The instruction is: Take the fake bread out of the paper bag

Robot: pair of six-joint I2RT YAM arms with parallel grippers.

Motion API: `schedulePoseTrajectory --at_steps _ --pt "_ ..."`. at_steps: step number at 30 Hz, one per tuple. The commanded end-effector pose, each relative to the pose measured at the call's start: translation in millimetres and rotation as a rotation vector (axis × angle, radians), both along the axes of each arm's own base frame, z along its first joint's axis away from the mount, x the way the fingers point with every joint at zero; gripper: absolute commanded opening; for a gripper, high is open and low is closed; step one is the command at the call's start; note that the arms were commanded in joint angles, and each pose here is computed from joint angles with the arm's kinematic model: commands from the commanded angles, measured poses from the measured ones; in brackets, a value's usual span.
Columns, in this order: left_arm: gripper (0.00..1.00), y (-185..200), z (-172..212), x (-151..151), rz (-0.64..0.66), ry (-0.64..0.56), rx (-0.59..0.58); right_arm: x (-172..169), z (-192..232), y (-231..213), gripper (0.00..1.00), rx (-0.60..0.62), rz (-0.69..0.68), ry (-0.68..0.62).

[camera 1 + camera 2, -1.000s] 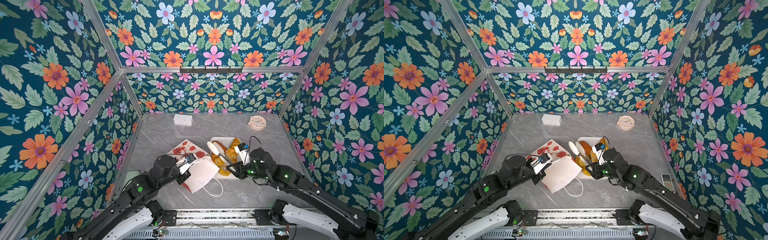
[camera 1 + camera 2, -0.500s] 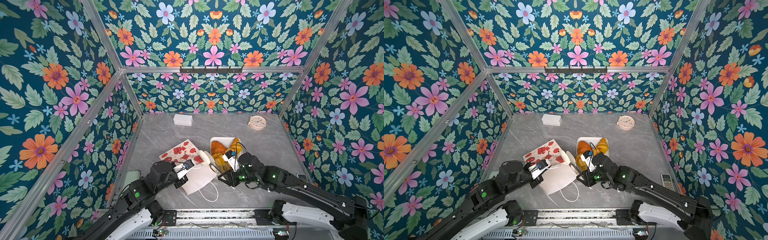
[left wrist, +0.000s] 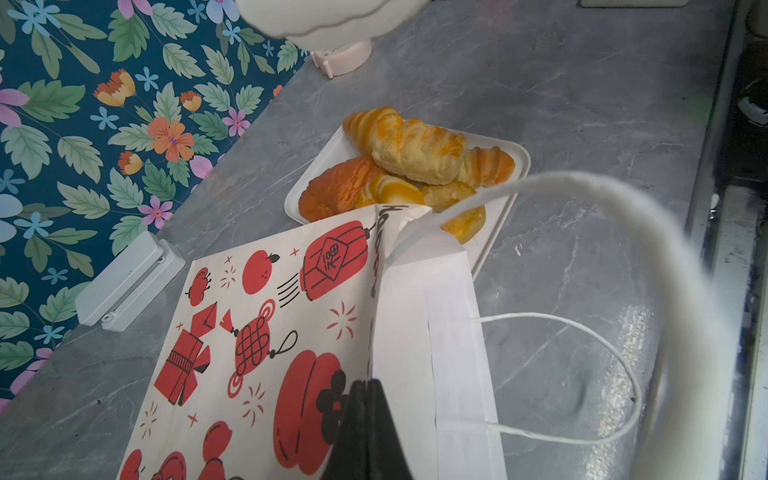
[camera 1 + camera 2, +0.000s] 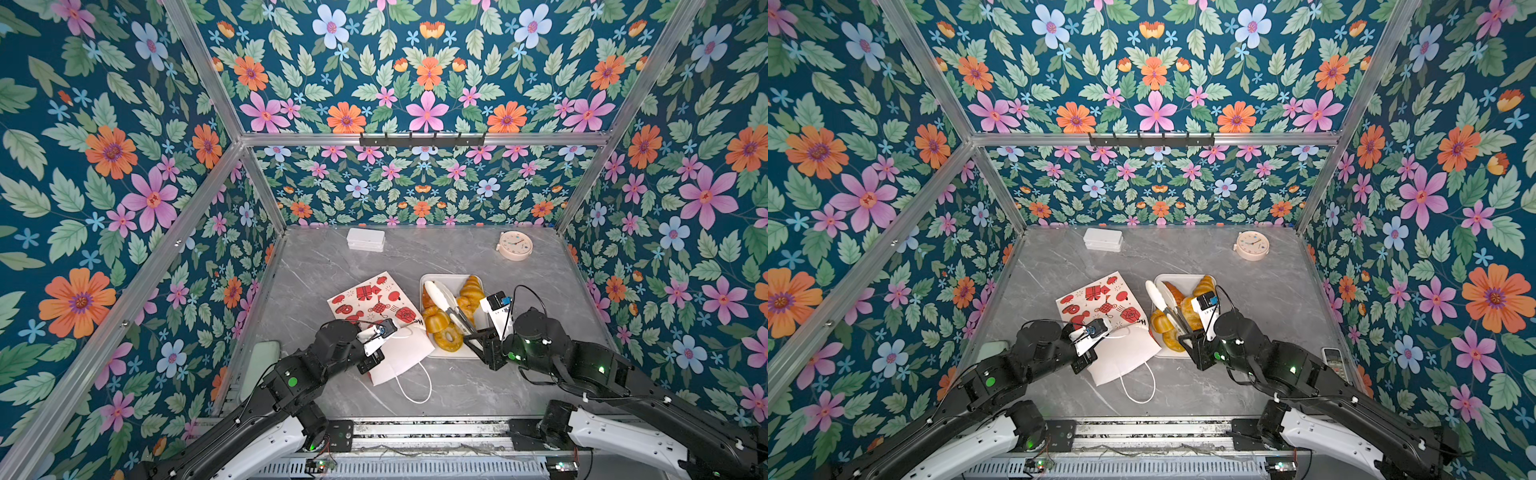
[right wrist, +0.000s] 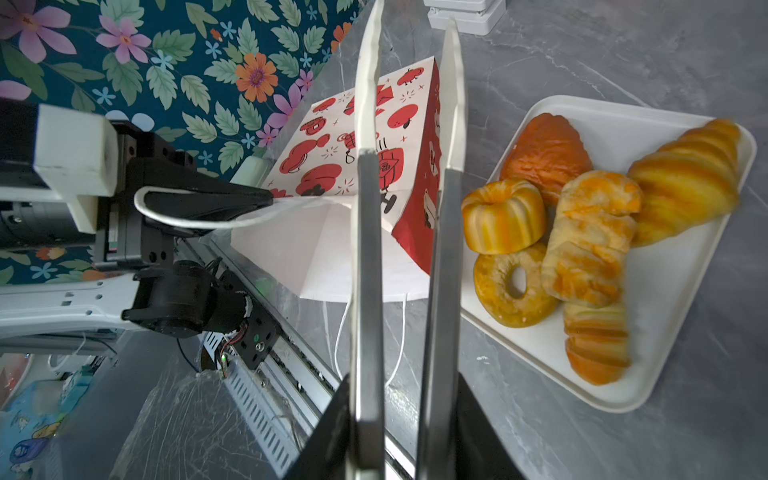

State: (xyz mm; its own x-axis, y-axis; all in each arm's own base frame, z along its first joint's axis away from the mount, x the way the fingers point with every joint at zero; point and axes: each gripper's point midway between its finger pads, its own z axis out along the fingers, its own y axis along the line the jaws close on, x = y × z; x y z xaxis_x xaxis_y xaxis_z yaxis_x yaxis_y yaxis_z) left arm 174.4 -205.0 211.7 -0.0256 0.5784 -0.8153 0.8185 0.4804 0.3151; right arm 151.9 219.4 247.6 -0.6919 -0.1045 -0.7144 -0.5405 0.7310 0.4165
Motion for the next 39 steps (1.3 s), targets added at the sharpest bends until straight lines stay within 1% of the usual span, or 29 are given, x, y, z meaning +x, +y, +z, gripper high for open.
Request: schedulePoseTrajectory --at_steps 1,8,13,20,26,31,35,39 --pt "0.0 -5 14 14 0.031 -0.075 -0.045 -16 -11 -3 0.34 -0.004 0.043 0.051" --pt "0.0 -2 13 35 0.102 -0.119 -0.028 -39 -21 4 0.33 -0.03 0.132 0.055" --pt "0.0 7 20 49 0.134 -0.127 -0.069 -50 -27 13 0.33 -0.063 0.197 0.041" --pt "0.0 15 20 65 0.141 -0.106 -0.105 -56 -49 37 0.33 -0.1 0.275 0.079" --pt "0.0 10 15 69 0.124 -0.092 -0.1 -39 -66 75 0.33 -0.151 0.314 0.045" --pt "0.0 9 17 69 0.118 -0.099 -0.107 -15 -74 106 0.33 -0.172 0.293 -0.016" --pt "0.0 10 16 70 0.122 -0.096 -0.109 4 -87 131 0.33 -0.204 0.281 -0.03" --pt "0.0 12 18 71 0.13 -0.105 -0.113 26 -97 150 0.37 -0.194 0.248 -0.029"
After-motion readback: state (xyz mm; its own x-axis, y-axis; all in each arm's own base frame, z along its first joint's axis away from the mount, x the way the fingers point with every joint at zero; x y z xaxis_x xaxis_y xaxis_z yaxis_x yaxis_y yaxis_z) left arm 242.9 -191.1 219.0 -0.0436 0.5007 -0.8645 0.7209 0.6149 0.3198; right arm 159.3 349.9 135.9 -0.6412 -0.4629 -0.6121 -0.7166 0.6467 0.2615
